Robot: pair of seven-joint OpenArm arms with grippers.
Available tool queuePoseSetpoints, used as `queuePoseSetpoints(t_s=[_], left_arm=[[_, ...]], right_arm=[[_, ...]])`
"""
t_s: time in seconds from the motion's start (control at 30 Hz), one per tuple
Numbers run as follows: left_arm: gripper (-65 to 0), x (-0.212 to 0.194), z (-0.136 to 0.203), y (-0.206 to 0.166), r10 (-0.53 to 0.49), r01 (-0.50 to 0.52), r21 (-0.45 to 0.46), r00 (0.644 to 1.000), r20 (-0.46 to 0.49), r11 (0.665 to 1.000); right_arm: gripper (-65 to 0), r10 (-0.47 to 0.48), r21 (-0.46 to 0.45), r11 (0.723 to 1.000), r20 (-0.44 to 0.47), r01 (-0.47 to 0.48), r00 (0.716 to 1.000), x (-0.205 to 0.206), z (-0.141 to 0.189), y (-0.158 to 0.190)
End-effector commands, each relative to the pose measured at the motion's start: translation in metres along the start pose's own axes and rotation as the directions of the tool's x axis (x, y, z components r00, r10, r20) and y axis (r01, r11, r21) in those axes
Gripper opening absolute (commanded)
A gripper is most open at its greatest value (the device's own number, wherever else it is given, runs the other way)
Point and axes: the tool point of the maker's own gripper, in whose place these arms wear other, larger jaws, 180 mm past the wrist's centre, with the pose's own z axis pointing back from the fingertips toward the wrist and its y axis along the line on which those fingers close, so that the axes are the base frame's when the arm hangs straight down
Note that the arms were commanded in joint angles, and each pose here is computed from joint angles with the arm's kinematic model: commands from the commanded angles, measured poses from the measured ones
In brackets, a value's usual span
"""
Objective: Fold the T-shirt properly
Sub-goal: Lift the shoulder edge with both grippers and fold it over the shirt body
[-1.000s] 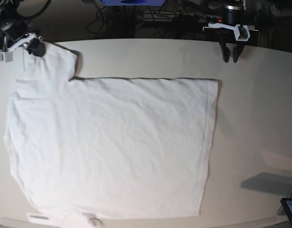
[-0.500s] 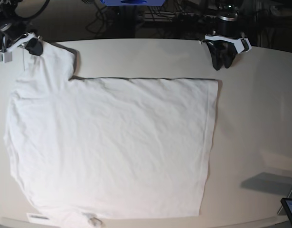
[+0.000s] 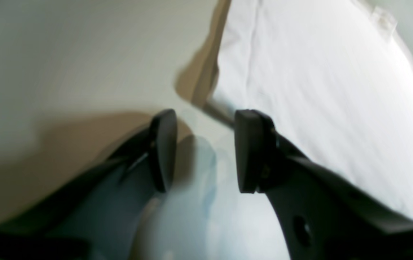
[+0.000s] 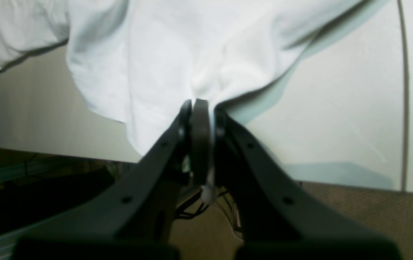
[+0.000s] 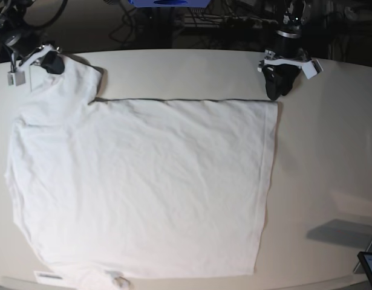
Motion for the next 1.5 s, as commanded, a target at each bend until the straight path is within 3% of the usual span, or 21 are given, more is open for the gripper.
queuePoseSetpoints(t_s=[0.0, 0.67, 0.73, 0.8, 0.83, 1.2, 1.47], left_arm=[[-38.6, -0.003, -0.002, 0.004, 0.025, -0.024, 0.015, 0.999, -0.027, 1.0], [-39.6, -0.017, -0.036, -0.029, 0.078, -0.085, -0.047, 0.99, -0.12, 0.995], [-45.3, -0.018, -0.035, -0.03, 0.083, -0.089, -0.048, 0.989, -0.12, 0.995], [-60.6, -0.018, -0.035, -0.028, 0.085, -0.09, -0.042, 0.989, -0.121, 0.995], [-65.0, -0.018, -0.034, -0.027, 0.085, -0.09, -0.04, 0.989, -0.121, 0.995], [-65.0, -0.018, -0.014, -0.022, 0.046, -0.053, -0.043, 0.988, -0.15, 0.998], [-65.0, -0.003, 0.002, -0.04, 0.004, -0.019, -0.106, 0.99, -0.144, 0.994]], right_arm=[[-65.0, 0.02, -0.008, 1.0, 0.005, -0.02, 1.0, 0.005, 0.004, -0.002], [-65.0, 0.021, -0.01, 1.0, 0.004, -0.021, 1.0, 0.005, 0.005, -0.003], [-65.0, 0.021, -0.01, 1.0, 0.004, -0.021, 1.0, 0.005, 0.005, -0.003], [-65.0, 0.02, -0.011, 1.0, 0.005, -0.02, 1.0, 0.005, 0.005, -0.003], [-65.0, 0.02, -0.012, 1.0, 0.006, -0.02, 1.0, 0.005, 0.005, -0.004], [-65.0, 0.056, -0.029, 0.998, 0.013, -0.055, 0.998, 0.014, 0.012, -0.007], [-64.9, 0.181, -0.116, 0.979, 0.085, -0.17, 0.98, 0.042, 0.047, -0.002]])
